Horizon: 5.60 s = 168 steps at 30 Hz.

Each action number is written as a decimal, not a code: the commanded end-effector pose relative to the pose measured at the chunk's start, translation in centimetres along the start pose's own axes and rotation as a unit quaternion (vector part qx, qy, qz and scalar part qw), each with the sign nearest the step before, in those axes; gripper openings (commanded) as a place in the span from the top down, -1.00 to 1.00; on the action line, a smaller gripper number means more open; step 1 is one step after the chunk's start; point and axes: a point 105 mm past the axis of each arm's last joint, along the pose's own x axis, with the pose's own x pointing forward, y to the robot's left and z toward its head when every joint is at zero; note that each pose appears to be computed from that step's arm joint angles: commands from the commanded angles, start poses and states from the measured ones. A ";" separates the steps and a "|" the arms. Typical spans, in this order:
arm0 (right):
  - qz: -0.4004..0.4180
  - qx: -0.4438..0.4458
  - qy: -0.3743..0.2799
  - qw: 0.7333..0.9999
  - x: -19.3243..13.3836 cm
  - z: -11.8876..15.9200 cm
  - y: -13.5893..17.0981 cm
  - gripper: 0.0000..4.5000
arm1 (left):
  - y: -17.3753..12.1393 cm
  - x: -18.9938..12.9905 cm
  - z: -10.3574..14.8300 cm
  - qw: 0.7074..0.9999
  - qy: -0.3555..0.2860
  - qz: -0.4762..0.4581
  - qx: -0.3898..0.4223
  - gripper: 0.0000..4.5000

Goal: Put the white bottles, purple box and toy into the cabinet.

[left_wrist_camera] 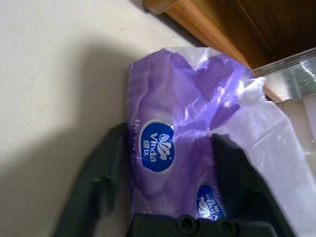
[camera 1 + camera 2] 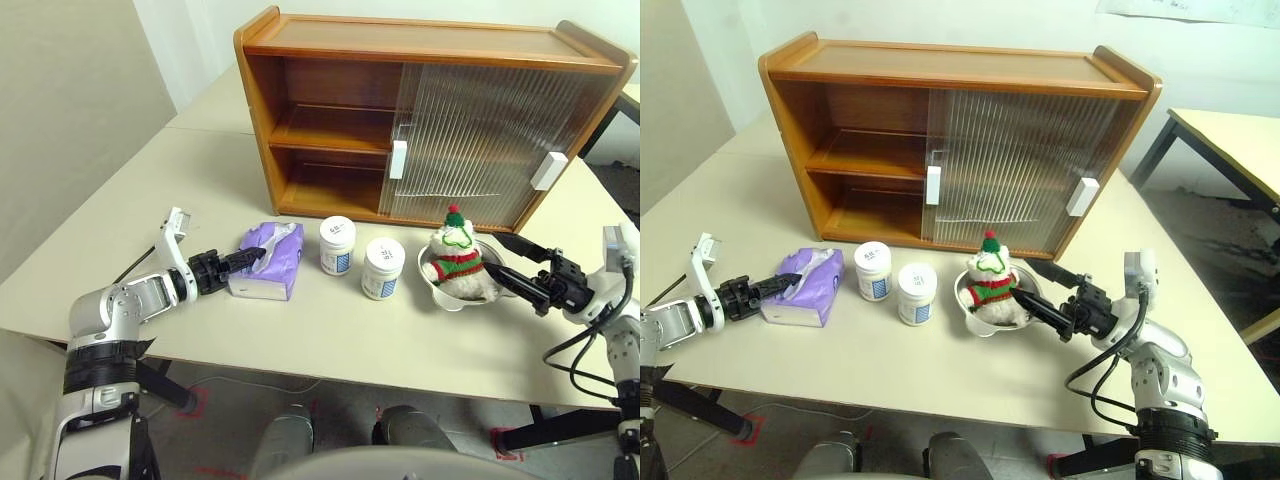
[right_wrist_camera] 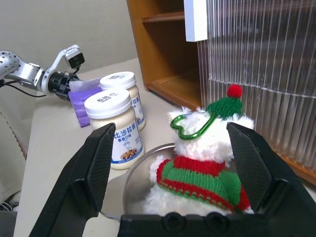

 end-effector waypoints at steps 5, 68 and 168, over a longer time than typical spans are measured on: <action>0.002 -0.012 0.007 1.000 0.1 0.1 0.1 -1.00 | -0.5 0.2 -0.4 0.999 -0.006 -0.024 -0.025 0.71; 0.046 -0.024 -0.065 0.997 3.4 -0.2 2.6 -1.00 | -16.7 9.6 18.4 0.929 -0.368 -0.040 -0.032 -0.33; 0.160 -0.033 0.002 0.986 3.6 0.2 4.9 -1.00 | -5.2 2.6 -3.4 0.848 -0.032 -0.176 0.499 -0.98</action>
